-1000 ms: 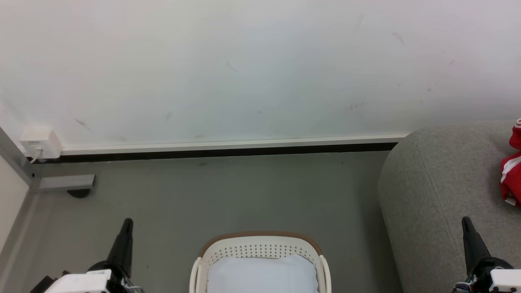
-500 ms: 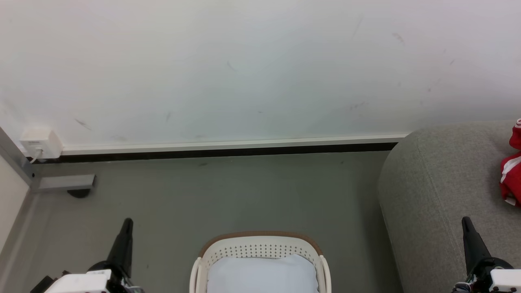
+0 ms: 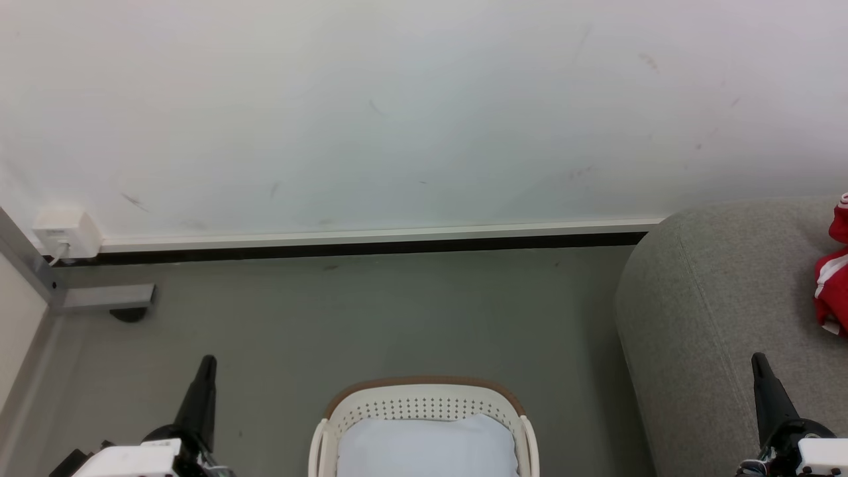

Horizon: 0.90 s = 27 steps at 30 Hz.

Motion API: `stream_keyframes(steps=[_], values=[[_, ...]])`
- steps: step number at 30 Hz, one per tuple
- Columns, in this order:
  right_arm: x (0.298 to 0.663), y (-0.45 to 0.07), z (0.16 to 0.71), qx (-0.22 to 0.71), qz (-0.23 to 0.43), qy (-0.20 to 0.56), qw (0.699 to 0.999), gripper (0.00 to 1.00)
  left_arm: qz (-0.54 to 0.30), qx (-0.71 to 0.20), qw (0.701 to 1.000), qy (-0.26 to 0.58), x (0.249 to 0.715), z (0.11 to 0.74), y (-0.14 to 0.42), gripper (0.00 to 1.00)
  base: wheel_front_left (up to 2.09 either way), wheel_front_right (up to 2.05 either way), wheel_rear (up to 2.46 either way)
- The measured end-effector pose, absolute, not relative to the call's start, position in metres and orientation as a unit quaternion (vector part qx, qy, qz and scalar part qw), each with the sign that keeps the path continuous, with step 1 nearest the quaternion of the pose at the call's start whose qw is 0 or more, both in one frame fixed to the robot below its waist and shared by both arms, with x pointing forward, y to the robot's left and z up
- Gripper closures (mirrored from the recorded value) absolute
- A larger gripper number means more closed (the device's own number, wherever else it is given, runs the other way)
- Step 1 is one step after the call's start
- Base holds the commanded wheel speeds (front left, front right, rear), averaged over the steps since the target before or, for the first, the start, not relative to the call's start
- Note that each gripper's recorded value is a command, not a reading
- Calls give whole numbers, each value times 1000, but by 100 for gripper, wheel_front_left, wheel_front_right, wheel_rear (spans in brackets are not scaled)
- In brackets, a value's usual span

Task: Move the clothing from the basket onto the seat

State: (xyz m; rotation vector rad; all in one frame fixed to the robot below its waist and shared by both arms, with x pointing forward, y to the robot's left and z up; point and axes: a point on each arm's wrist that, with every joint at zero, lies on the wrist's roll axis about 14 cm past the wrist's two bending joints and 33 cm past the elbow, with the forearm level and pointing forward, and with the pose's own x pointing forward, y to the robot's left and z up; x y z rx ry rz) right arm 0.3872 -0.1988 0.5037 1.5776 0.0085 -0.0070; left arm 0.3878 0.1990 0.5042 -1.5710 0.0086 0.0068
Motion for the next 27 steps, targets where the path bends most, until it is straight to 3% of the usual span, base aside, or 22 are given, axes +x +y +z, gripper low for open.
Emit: stream_keyframes(steps=[27], values=[[387, -199, 504, 709, -3, 4, 705, 100, 3, -707, 707, 4, 388, 504, 199, 100, 0, 0, 0]])
